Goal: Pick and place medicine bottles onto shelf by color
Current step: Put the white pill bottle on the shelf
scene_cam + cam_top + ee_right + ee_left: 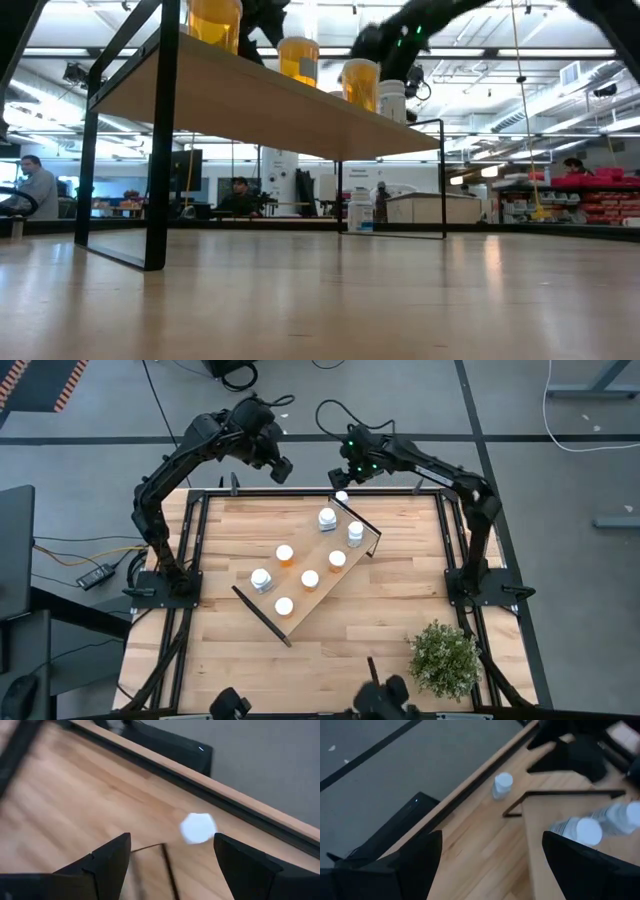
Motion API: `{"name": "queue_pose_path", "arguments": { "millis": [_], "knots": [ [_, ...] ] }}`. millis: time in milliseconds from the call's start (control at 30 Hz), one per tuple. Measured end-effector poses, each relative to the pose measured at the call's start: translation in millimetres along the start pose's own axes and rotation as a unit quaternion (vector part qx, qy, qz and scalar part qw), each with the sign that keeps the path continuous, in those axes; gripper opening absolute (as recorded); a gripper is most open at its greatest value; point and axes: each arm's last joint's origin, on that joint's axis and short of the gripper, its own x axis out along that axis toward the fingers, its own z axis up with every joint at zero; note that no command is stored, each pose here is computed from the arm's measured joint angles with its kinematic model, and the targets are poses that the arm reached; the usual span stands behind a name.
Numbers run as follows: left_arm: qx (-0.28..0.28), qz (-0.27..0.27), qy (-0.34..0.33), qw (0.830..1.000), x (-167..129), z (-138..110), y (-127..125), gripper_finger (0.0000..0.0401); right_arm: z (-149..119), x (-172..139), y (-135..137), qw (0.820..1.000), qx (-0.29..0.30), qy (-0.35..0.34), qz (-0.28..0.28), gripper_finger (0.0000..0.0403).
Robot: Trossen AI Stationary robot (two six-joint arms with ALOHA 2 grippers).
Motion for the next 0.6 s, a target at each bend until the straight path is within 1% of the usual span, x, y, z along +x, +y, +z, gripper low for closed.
{"name": "queue_pose_path", "arguments": {
  "millis": [67, 133, 300, 400, 600],
  "knots": [
    [0.011, 0.0, 0.005, 1.0, 0, -1, 0, 0.0348, 3, 18, -11, 1.0, 0.013, 0.018, -0.013, 0.0292],
    [0.019, 0.001, 0.008, 1.0, 0, -2, 0, 0.0348, 4, 34, -19, 0.999, 0.022, 0.039, -0.014, 0.0293],
    [0.028, 0.006, 0.008, 1.0, 0, -1, 6, 0.0348, 2, 64, -30, 0.997, 0.034, 0.073, -0.017, 0.0305],
    [0.023, 0.012, 0.007, 1.0, 0, 0, 12, 0.0348, 1, 75, -35, 0.995, 0.048, 0.084, -0.025, 0.0318],
    [0.014, 0.022, 0.006, 1.0, -1, 1, 23, 0.0348, -2, 92, -39, 0.993, 0.057, 0.101, -0.032, 0.0342]
  ]
}}
